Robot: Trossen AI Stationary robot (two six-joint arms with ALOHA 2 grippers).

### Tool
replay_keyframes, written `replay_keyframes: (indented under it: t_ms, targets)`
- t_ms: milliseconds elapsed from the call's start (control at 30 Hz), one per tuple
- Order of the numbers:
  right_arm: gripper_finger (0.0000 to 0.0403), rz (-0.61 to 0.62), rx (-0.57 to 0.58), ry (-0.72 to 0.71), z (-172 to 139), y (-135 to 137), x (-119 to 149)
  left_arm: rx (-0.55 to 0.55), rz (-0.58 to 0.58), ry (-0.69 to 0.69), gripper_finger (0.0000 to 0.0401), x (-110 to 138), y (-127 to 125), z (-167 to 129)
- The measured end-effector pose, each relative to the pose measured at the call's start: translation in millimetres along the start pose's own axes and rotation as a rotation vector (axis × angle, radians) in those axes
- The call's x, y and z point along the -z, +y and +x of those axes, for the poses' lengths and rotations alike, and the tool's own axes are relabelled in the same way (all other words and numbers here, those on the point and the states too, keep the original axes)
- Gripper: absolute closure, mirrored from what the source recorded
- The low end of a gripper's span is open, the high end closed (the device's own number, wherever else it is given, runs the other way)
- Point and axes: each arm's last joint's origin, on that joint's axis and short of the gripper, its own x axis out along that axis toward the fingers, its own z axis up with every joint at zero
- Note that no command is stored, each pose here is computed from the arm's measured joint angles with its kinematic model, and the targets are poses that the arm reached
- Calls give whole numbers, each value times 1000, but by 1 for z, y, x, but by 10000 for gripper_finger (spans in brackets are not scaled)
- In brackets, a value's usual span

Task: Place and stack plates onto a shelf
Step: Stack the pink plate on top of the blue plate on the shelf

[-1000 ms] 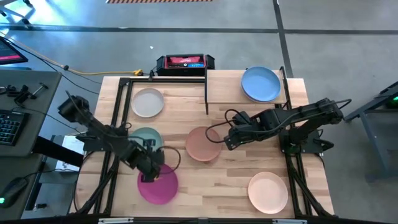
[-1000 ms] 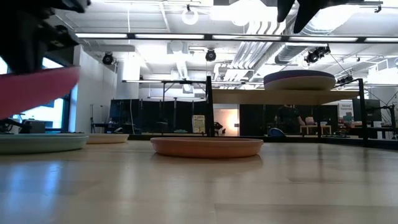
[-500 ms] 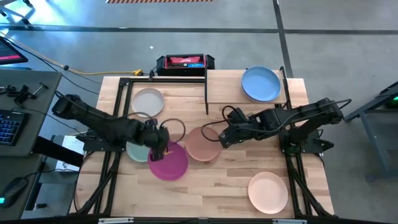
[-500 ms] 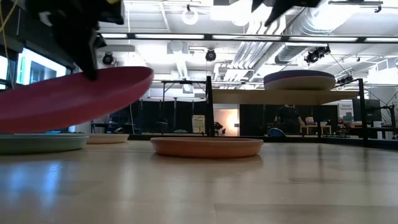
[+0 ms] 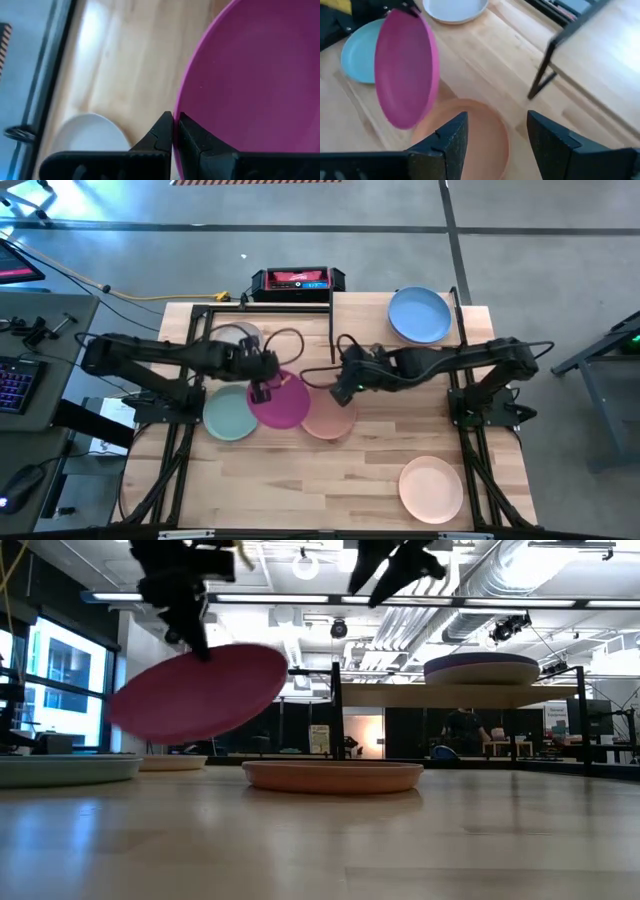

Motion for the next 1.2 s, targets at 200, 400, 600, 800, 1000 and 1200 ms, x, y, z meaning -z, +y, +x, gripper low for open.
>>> replay_keyframes:
  t_ms: [200,400,600,800,1000,1200]
  targets:
    - [222,-19,-41,-53,31,8,-11,-29,-31,-73,398,-20,23,-16]
    - [222,-55,-57,-107,38,13,-17,-77,-53,-100,399,-29,43,-24]
    - [222,-77,-4,-145,40,10,-19,-98,-78,-110,399,-32,53,-27]
    - [222,-28,18,-121,55,6,-21,-106,-85,-160,400,-38,56,-32]
    - [223,5,21,-111,64,3,-23,-108,-79,-183,400,-41,57,-32]
    - [279,80,34,-103,66,-2,-25,-110,-82,-188,400,-42,57,-32]
